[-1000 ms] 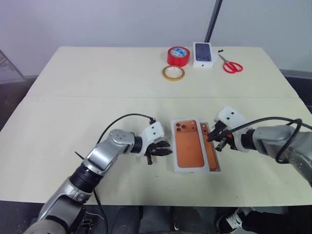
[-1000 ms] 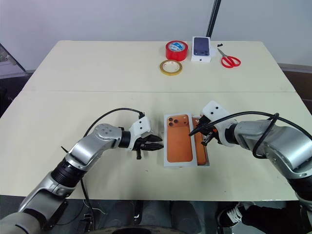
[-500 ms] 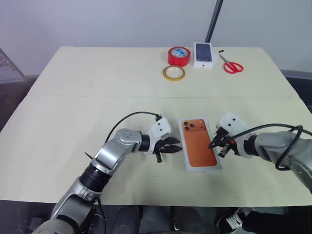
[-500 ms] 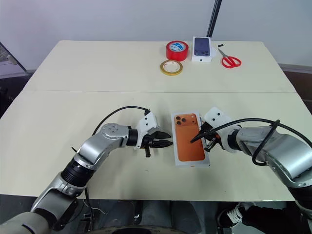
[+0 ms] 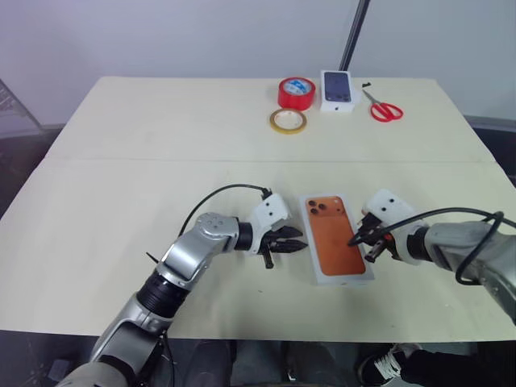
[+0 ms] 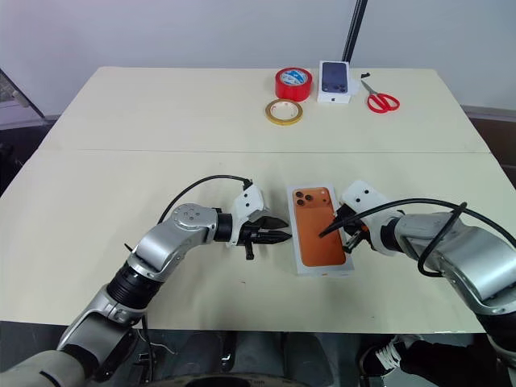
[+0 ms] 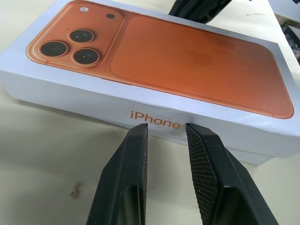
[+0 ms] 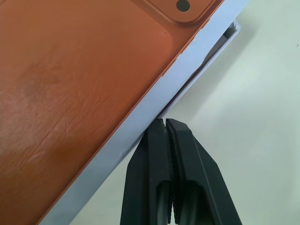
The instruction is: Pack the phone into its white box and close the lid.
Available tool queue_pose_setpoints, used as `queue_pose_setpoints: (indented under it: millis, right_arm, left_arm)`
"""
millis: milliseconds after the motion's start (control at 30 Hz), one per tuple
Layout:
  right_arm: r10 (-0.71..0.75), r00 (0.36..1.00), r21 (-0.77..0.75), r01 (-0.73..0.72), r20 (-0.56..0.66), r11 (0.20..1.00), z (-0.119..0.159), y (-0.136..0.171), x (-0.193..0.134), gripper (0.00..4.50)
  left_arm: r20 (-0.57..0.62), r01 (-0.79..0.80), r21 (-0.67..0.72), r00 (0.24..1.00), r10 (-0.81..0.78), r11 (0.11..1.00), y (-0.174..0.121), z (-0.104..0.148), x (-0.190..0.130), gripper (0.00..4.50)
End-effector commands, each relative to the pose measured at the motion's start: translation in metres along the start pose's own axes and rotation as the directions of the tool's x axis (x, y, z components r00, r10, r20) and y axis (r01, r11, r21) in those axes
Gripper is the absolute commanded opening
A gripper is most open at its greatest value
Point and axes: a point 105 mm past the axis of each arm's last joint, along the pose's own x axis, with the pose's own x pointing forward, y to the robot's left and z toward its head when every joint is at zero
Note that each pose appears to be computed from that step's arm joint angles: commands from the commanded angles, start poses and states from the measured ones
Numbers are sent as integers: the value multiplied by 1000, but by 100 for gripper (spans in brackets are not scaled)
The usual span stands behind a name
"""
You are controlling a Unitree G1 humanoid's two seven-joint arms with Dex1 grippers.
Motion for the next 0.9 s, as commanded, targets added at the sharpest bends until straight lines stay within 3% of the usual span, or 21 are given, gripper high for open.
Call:
queue_pose_setpoints:
  millis: [33, 467, 900]
  right_arm:
    - [37, 998, -35, -36, 42, 999, 8, 12, -2, 9]
    - [42, 999, -29, -41, 28, 999, 3, 16, -1, 9]
    - [-40, 999, -86, 43, 35, 995, 7, -13, -25, 9]
  left_arm:
    - [42, 18, 57, 999, -20, 998, -4, 17, 5, 136]
    - [50, -2, 61, 999, -1, 998, 2, 19, 5, 136]
    - [71, -57, 38, 996, 54, 998, 12, 20, 3, 136]
